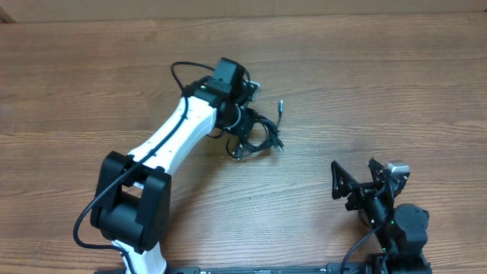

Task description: Untangle cables

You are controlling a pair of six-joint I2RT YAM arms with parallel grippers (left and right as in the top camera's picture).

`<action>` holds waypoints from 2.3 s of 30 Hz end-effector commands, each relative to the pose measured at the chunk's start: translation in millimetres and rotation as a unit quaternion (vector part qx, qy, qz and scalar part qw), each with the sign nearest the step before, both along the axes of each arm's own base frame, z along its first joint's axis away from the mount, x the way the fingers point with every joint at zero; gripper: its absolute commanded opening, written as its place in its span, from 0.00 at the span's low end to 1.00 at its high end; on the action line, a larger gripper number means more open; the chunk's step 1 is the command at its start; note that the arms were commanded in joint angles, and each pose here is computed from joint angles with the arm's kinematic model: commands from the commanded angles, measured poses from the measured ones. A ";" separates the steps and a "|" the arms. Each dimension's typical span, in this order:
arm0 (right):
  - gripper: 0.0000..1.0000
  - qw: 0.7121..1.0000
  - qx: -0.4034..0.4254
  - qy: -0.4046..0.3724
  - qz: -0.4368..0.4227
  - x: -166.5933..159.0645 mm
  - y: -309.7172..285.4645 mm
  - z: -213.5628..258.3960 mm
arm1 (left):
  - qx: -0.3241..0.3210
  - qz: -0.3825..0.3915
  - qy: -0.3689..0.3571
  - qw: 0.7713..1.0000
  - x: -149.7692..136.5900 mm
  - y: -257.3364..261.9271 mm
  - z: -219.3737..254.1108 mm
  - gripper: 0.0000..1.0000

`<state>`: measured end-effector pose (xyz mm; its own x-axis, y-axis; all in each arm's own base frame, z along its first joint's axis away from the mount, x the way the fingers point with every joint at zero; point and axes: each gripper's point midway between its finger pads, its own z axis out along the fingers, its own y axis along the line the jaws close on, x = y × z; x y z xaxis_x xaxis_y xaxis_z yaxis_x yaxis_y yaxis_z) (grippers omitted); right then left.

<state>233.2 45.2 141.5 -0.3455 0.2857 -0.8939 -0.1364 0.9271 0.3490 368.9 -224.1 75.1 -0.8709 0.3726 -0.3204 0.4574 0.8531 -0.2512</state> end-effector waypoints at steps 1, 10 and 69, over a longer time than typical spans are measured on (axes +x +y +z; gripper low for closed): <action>1.00 1.000 0.010 -0.001 -0.002 -0.9 -0.1 32.6 | 0.010 -0.017 -0.021 1.000 4.6 -3.3 7.5 0.04; 1.00 0.993 0.005 0.120 -0.003 2.5 0.4 47.6 | 0.019 0.007 -0.067 0.998 8.8 6.6 42.4 0.04; 0.04 0.891 0.076 0.445 -0.046 53.9 12.1 -12.0 | -0.164 -0.167 -0.125 0.964 -37.8 -90.6 118.2 0.04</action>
